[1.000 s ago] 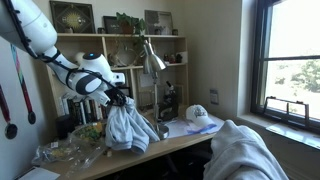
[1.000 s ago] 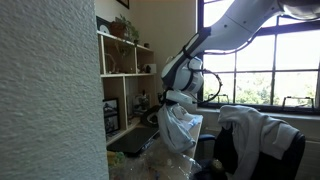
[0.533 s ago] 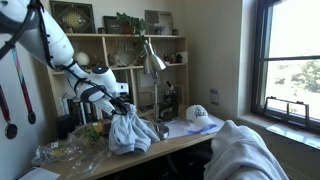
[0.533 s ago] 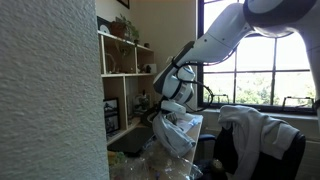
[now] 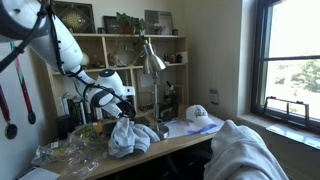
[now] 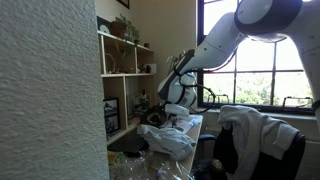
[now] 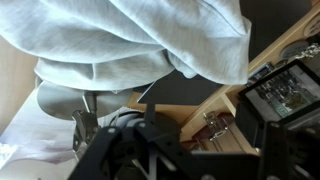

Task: Place the grey clothing properly on the table

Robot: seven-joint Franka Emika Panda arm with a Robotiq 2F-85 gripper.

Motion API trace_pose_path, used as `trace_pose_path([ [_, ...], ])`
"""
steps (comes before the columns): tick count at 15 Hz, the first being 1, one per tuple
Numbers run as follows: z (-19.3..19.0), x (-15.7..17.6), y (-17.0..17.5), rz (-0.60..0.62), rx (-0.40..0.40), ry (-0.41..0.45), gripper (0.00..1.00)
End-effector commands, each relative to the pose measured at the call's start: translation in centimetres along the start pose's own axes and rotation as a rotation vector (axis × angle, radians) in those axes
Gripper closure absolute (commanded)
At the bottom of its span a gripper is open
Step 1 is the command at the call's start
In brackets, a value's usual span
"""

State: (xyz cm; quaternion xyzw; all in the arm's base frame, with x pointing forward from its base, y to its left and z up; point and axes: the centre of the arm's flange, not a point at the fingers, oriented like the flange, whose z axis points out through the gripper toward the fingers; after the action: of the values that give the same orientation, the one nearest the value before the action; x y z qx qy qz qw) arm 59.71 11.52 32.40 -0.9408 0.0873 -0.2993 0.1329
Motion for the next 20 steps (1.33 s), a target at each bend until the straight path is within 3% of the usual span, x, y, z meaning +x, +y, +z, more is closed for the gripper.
trace_pose_path([
  [1, -2.5, 0.0, -0.7, -0.006, -0.042, -0.02, 0.0],
  [6, -5.4, 0.0, -0.2, -0.021, -0.042, -0.037, 0.0],
  [16, -15.8, -1.4, 2.2, -0.027, -0.033, -0.017, 0.0],
  [20, -18.5, -2.2, 4.5, -0.035, -0.043, -0.073, 0.0],
])
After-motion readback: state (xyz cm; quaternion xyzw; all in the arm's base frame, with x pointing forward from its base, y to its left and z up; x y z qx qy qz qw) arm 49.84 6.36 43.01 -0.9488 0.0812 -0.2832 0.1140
